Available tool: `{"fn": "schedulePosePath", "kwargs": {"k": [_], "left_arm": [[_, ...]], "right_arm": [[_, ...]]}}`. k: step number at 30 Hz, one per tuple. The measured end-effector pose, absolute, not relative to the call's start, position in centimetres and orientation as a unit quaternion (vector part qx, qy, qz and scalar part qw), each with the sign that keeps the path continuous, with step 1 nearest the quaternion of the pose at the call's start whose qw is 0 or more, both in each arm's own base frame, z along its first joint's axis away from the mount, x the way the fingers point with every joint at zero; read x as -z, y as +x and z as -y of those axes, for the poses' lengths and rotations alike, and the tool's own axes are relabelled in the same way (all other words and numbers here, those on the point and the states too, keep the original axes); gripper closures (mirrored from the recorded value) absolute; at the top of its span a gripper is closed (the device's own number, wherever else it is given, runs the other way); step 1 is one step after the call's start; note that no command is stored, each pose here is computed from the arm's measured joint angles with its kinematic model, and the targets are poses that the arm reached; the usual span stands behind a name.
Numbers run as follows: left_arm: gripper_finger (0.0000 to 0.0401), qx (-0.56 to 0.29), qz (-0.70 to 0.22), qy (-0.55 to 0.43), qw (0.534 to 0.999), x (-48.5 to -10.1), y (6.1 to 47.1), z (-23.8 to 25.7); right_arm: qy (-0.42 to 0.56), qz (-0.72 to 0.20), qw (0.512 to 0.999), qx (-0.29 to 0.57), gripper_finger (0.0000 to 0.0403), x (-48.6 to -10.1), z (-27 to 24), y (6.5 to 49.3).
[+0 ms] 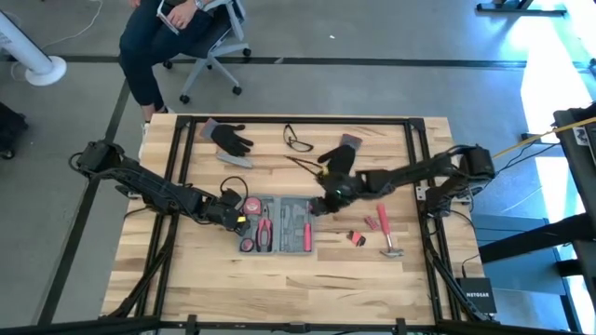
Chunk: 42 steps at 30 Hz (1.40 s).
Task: Prefit tool cases
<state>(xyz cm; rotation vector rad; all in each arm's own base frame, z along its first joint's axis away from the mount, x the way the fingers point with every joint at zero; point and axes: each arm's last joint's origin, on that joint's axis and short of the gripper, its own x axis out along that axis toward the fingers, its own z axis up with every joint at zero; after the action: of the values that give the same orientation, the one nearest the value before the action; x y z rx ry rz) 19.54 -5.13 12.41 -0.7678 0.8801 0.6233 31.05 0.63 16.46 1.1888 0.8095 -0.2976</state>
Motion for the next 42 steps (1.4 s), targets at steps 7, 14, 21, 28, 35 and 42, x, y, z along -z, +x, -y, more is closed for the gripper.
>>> {"fn": "schedulePosePath", "kwargs": {"k": [7,14,21,28,35,42], "left_arm": [[0.0295,-0.291,-0.407,-0.370,0.783,-12.4,19.6,5.2],[0.0295,-0.273,-0.416,-0.365,0.787,-12.9,20.1,5.2],[0.0295,-0.346,-0.438,-0.376,0.739,-12.9,18.9,3.7],[0.0295,-0.360,-0.427,-0.384,0.735,-14.3,17.6,2.7],[0.0295,-0.340,-0.384,-0.409,0.755,-16.0,17.3,2.4],[0.0295,-0.324,-0.359,-0.408,0.774,-17.1,16.9,2.3]], "right_arm": [[0.576,-0.349,0.691,0.262,0.0386,-14.3,-2.6,28.7],[0.570,-0.350,0.666,0.331,0.0375,-13.5,-3.5,27.6],[0.550,-0.371,0.670,0.334,0.0285,-13.3,-3.5,27.3],[0.513,-0.398,0.695,0.308,0.0213,-13.4,-3.5,27.2],[0.491,-0.400,0.712,0.304,0.0206,-14.4,-3.4,26.6],[0.455,-0.395,0.730,0.322,0.0220,-16.8,-2.9,24.7]]}}
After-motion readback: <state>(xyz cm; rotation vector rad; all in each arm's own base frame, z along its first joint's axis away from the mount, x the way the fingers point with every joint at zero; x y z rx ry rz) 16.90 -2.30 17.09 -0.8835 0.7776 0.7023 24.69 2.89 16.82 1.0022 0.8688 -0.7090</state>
